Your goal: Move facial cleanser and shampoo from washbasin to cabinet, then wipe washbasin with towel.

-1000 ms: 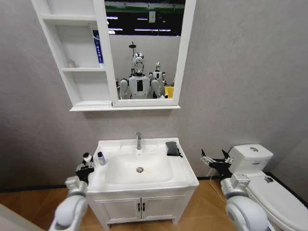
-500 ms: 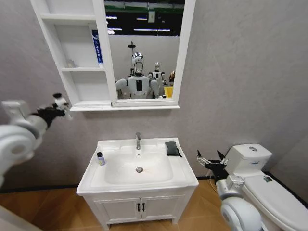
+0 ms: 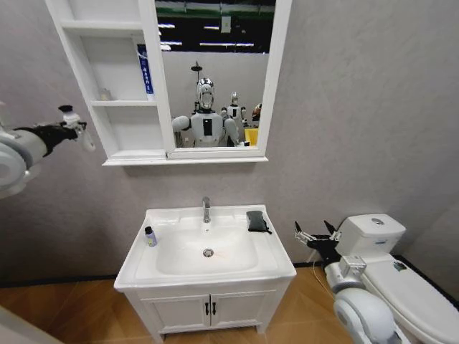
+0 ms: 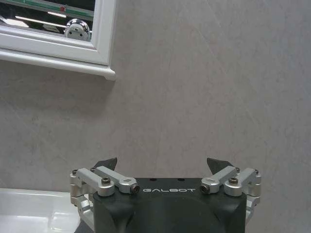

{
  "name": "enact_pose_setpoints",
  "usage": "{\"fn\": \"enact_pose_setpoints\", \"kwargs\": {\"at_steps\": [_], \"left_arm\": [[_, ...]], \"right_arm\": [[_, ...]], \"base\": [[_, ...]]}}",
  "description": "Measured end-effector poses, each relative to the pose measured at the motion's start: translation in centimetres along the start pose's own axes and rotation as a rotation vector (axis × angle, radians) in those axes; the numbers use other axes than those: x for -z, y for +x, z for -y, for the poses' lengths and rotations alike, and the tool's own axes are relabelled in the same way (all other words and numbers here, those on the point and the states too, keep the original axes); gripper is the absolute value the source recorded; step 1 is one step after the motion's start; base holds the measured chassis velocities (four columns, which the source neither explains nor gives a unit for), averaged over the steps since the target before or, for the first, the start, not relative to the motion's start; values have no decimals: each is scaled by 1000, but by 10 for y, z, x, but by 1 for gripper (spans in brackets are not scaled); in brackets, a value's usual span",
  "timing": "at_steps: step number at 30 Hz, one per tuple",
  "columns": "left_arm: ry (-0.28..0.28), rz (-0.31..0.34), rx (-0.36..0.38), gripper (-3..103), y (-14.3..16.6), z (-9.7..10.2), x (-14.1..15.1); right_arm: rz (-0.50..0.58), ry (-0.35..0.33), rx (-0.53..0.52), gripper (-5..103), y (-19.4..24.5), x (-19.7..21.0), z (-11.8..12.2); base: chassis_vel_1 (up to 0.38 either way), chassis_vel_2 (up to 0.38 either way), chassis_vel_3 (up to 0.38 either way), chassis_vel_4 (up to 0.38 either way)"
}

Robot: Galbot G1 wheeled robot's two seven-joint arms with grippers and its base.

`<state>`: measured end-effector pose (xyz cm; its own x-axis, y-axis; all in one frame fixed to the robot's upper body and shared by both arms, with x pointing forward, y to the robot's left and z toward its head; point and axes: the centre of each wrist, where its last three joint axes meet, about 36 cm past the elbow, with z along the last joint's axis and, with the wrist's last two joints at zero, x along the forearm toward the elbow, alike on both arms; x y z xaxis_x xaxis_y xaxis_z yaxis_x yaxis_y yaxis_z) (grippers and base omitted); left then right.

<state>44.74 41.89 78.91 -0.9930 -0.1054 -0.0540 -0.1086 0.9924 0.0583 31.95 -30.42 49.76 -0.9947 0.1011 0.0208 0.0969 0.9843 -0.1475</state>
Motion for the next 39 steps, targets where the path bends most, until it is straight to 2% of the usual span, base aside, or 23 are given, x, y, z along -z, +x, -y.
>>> {"fn": "enact_pose_setpoints", "kwargs": {"at_steps": [3, 4, 6, 7, 10, 12, 13, 16, 22, 26, 28, 31, 32, 35, 39], "left_arm": [[28, -32, -26, 32, 0, 19, -30], [28, -32, -26, 32, 0, 19, -30], [47, -46, -37, 32, -1, 32, -42], [47, -46, -37, 32, -1, 32, -42], [56, -50, -45, 32, -3, 54, -50], [59, -52, -48, 32, -3, 59, -52], [67, -55, -51, 32, -9, 72, -55], [83, -45, -48, 32, -23, 82, -56], [103, -31, -20, 32, -49, 81, -47], [107, -44, 12, 32, -79, 75, -43], [113, -44, 17, 32, -87, 76, -41], [120, -31, 26, 32, -119, 83, -33], [120, -31, 26, 32, -119, 83, -33], [126, -6, 38, 32, -145, 87, -27], [141, -5, 54, 32, -163, 86, -24]], "right_arm": [[-2, 3, 1, 100, -1, 1, 1], [-2, 3, 1, 100, -1, 1, 1], [-5, 7, 3, 100, -2, 0, 1], [-5, 7, 3, 100, -2, 0, 1], [-9, 10, 0, 100, -3, -1, 3], [-9, 10, 0, 100, -3, -1, 3], [-8, 11, -2, 100, -4, -1, 4], [-6, 9, -6, 100, -5, 1, 5], [0, 7, -10, 100, -6, 4, 9], [1, 6, -21, 100, -7, 4, 12], [5, 11, -30, 100, -7, 3, 13], [15, 16, -51, 100, -5, 1, 17], [15, 16, -51, 100, -5, 1, 17], [19, 10, -61, 100, -3, -1, 18], [22, 5, -64, 100, -1, -2, 18]], "base": [[0, 0, 0, 0], [0, 0, 0, 0], [0, 0, 0, 0], [0, 0, 0, 0], [0, 0, 0, 0], [0, 0, 0, 0], [0, 0, 0, 0], [0, 0, 0, 0], [0, 0, 0, 0], [0, 0, 0, 0], [0, 0, 0, 0], [0, 0, 0, 0], [0, 0, 0, 0], [0, 0, 0, 0], [0, 0, 0, 0]]}}
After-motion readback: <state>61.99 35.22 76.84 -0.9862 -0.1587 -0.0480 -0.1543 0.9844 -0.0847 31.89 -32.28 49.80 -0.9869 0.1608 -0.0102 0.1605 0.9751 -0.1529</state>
